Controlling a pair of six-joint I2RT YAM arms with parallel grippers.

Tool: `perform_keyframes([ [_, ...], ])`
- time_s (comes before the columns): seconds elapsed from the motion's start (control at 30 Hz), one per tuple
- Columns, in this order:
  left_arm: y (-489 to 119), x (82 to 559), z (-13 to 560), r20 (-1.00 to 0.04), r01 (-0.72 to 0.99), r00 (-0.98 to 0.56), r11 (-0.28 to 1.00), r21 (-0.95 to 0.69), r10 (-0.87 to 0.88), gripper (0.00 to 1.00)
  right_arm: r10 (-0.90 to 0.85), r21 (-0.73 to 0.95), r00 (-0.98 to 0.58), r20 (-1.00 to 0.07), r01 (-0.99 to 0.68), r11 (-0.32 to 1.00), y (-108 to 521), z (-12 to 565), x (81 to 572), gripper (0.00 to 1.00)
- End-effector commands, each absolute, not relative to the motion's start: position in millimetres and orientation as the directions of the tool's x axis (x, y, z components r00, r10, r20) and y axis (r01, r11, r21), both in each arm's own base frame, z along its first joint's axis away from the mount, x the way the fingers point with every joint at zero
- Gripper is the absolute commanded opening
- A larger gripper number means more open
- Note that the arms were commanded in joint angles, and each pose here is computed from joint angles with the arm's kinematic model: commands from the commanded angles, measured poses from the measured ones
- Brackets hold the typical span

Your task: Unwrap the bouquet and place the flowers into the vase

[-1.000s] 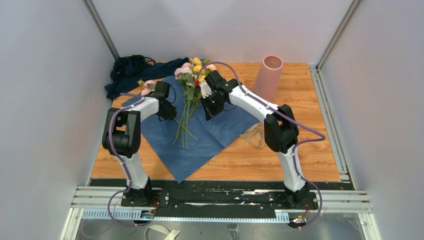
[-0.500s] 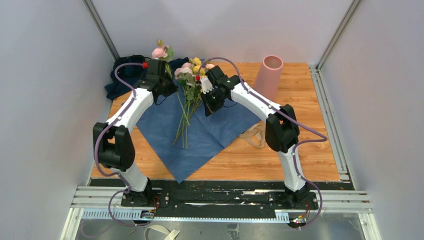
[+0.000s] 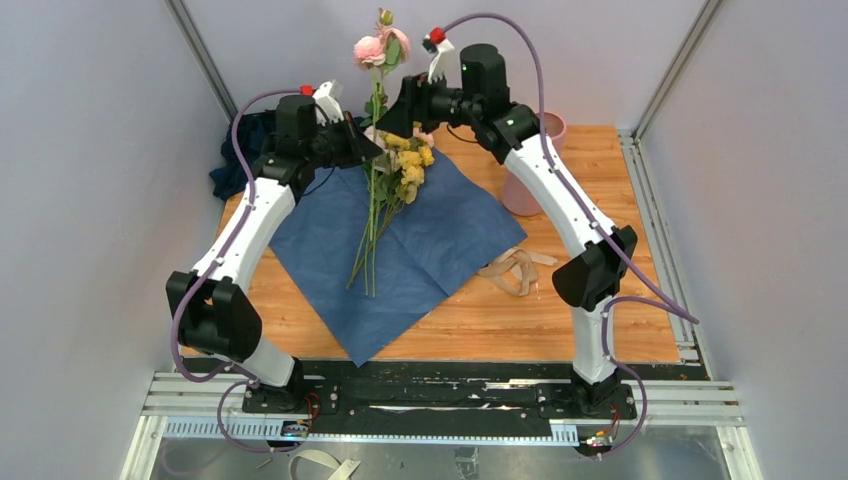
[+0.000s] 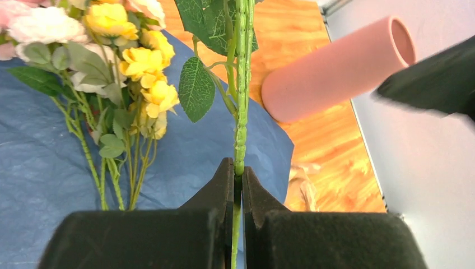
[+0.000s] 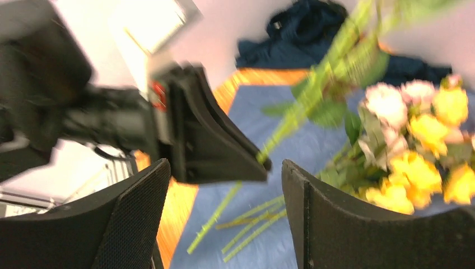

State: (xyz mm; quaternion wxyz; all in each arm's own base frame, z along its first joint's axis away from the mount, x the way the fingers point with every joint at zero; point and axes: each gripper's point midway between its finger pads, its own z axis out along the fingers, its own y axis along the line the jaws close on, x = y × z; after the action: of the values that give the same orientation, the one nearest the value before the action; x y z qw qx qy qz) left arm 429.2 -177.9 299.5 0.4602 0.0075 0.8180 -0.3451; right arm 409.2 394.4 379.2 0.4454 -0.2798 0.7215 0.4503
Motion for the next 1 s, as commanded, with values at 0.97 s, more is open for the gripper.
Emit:
perform_keyframes([
  [0.97,-224.0,405.7,334.0,-0.818,0.466,-0.537,0.736,-0.491,-0.205,0.0,0.147,0.453,-0.44,-0.886,-0.751,0.481,360.9,401.0,425.9,0.73],
])
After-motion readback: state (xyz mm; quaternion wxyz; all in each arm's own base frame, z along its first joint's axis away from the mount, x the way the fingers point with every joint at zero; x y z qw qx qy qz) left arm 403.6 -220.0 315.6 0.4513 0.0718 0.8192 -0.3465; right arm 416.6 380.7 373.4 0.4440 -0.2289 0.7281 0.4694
